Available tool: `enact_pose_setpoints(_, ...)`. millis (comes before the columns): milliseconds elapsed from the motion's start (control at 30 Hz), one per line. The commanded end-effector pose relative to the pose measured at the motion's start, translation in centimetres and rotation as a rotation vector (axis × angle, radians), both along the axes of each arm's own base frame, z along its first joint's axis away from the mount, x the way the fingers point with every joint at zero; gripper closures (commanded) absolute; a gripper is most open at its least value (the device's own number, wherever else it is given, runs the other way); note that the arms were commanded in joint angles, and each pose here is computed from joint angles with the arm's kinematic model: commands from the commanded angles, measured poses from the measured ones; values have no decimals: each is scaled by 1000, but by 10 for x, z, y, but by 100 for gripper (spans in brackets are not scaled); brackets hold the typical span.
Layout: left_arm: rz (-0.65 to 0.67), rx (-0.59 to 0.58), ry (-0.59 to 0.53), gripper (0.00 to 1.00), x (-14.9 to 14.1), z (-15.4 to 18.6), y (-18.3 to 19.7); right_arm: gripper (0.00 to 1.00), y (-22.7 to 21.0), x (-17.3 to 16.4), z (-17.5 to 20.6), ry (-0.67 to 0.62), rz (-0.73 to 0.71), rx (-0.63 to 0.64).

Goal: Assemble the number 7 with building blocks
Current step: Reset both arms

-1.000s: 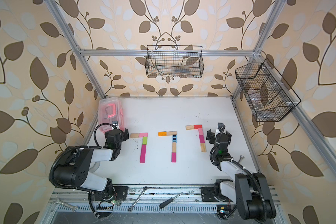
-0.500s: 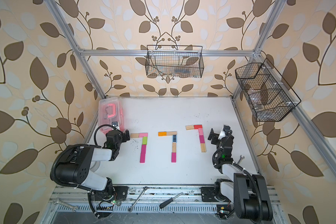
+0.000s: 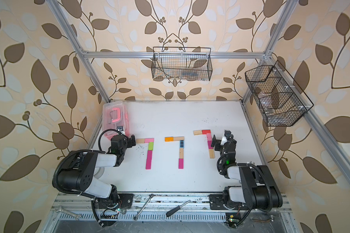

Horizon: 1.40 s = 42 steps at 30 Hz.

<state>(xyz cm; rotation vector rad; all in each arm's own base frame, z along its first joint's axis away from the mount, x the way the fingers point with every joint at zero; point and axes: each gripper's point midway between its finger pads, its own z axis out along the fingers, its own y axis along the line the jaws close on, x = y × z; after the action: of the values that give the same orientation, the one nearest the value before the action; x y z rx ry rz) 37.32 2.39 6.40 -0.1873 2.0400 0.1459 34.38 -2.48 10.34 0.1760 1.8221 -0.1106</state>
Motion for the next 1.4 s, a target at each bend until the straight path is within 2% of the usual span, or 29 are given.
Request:
enact_pose_setpoints(0, -18, -56, -19, 1, 13, 10, 3, 0, 0, 5, 15, -52, -2, -26)
enact_pose_setpoints(667, -18, -54, -28, 1, 12, 12, 3, 0, 3, 6, 15, -47, 4, -41)
enact_pose_setpoints(833, -16, -54, -29, 1, 12, 12, 4, 0, 37, 3, 16, -61, 217, -74)
enact_pose_setpoints(933, -17, -53, -28, 1, 12, 12, 4, 0, 40, 5, 14, -55, 272, -39)
enact_pose_setpoints(1033, -17, -55, -30, 1, 12, 12, 3, 0, 14, 11, 12, -31, 104, -19)
enact_pose_setpoints(1367, -17, -54, -30, 1, 12, 12, 3, 0, 15, 12, 12, -26, 98, -33)
